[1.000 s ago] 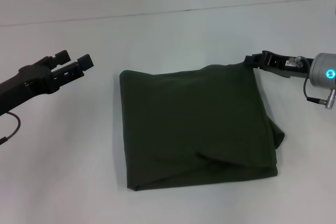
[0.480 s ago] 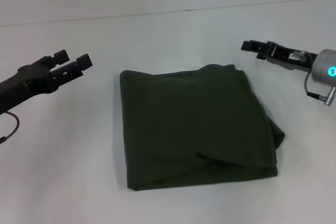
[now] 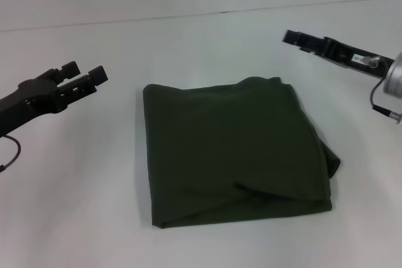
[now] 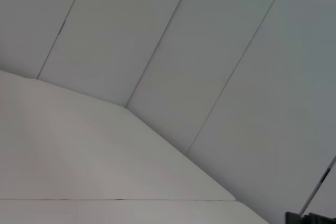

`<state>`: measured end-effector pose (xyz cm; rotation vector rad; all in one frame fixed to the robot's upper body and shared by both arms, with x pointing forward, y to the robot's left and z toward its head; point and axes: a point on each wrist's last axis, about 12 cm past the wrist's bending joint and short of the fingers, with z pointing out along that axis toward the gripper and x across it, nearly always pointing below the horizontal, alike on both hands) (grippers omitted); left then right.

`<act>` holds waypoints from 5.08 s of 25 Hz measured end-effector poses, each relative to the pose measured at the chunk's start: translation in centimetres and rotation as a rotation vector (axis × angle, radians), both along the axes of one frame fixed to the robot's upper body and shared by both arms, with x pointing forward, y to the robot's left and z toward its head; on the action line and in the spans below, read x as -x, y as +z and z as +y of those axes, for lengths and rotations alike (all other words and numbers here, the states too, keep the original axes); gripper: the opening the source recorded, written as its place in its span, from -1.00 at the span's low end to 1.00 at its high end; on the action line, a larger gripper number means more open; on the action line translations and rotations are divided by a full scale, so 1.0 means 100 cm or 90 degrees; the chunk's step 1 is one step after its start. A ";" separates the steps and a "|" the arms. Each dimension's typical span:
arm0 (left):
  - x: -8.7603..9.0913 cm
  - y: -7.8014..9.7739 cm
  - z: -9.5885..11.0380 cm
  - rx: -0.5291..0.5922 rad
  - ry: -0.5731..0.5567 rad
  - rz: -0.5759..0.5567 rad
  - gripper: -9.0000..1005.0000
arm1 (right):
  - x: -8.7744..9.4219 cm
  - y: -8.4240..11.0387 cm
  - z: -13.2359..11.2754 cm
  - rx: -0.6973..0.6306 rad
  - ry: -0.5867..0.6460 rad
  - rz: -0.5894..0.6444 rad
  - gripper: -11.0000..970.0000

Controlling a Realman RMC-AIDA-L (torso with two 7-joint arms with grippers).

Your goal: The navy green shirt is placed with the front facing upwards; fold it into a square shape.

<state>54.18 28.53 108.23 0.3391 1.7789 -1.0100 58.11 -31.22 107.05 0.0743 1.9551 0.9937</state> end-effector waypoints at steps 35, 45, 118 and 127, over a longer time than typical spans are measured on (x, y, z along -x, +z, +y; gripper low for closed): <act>0.005 -0.003 0.002 -0.004 -0.002 -0.003 0.83 | 0.039 -0.006 0.079 0.053 0.448 0.129 -0.26; 0.004 -0.003 0.002 -0.007 0.001 -0.004 0.83 | 0.038 -0.024 0.081 0.113 0.418 0.193 -0.81; -0.005 -0.001 -0.002 -0.015 0.012 -0.008 0.83 | 0.003 -0.027 0.071 0.179 0.239 0.102 -0.90; -0.006 0.000 -0.002 -0.016 0.011 -0.010 0.83 | 0.006 -0.025 0.071 0.169 0.250 0.080 -0.86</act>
